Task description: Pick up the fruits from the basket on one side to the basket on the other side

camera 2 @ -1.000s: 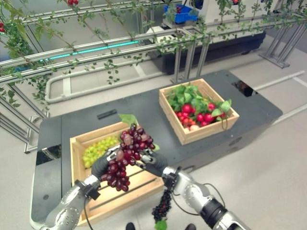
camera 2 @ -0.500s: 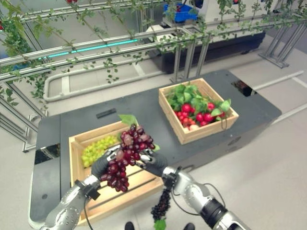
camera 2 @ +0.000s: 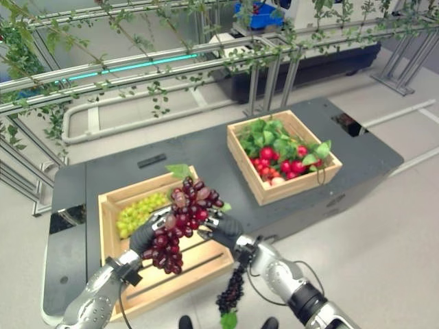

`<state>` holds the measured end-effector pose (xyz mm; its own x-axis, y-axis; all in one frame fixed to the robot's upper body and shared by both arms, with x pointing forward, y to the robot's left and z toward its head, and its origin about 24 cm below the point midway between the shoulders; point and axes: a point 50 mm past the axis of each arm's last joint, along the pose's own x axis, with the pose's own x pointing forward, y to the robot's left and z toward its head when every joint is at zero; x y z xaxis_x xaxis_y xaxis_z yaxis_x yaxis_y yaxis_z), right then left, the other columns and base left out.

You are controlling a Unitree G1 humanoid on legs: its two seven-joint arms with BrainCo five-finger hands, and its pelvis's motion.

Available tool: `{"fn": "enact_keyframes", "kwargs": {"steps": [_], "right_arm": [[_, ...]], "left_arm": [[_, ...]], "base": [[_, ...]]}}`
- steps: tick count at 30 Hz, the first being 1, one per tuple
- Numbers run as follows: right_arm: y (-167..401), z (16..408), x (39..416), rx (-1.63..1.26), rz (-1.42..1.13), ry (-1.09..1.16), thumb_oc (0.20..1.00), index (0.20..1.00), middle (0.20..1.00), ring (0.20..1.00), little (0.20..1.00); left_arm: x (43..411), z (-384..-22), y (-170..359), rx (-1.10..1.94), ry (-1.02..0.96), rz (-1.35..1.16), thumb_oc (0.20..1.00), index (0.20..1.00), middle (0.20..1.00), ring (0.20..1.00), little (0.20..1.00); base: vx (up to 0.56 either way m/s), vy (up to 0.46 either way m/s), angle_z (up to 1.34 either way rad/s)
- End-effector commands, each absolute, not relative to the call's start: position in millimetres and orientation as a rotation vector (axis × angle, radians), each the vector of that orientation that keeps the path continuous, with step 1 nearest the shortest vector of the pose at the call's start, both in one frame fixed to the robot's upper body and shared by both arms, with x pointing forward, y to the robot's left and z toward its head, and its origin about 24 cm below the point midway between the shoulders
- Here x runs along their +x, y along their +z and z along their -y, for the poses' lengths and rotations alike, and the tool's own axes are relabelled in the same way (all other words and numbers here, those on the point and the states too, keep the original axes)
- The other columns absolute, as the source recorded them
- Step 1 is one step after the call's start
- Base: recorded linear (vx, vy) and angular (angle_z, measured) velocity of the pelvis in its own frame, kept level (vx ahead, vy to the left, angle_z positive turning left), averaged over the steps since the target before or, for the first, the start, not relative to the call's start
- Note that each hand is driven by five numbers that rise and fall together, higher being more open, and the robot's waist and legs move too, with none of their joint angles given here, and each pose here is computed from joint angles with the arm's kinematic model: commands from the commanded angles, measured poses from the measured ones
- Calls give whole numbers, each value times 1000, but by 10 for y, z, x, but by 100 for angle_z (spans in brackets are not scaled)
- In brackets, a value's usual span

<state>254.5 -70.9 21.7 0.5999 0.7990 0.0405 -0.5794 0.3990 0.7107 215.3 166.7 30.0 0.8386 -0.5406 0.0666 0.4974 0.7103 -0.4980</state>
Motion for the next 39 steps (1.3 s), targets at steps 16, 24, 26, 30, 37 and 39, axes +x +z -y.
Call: {"fn": "enact_keyframes", "kwargs": {"steps": [16, 24, 26, 30, 37, 39], "right_arm": [[886, 603, 2729, 841, -28, 1025, 282, 282, 282, 282, 282], [889, 600, 2730, 850, -29, 1027, 200, 200, 200, 200, 200], [886, 598, 2725, 851, -30, 1027, 1000, 1000, 1000, 1000, 1000], [867, 603, 2722, 849, -40, 1024, 1000, 1000, 1000, 1000, 1000], [836, 602, 2720, 842, -55, 1024, 1000, 1000, 1000, 1000, 1000], [769, 642, 2720, 836, -78, 999, 1000, 1000, 1000, 1000, 1000]], "left_arm": [[2208, -1732, 462, -470, -605, 11, 200, 200, 200, 200, 200], [2205, -1736, 448, -470, -601, 6, 200, 200, 200, 200, 200], [2203, -1741, 451, -469, -599, 8, 200, 200, 200, 200, 200], [2204, -1738, 461, -461, -606, 11, 200, 200, 200, 200, 200], [2207, -1729, 480, -463, -612, 20, 200, 200, 200, 200, 200], [2211, -1721, 496, -468, -617, 27, 200, 200, 200, 200, 200]], "base": [[0, 0, 0], [0, 0, 0], [0, 0, 0], [0, 0, 0], [0, 0, 0], [0, 0, 0]]}}
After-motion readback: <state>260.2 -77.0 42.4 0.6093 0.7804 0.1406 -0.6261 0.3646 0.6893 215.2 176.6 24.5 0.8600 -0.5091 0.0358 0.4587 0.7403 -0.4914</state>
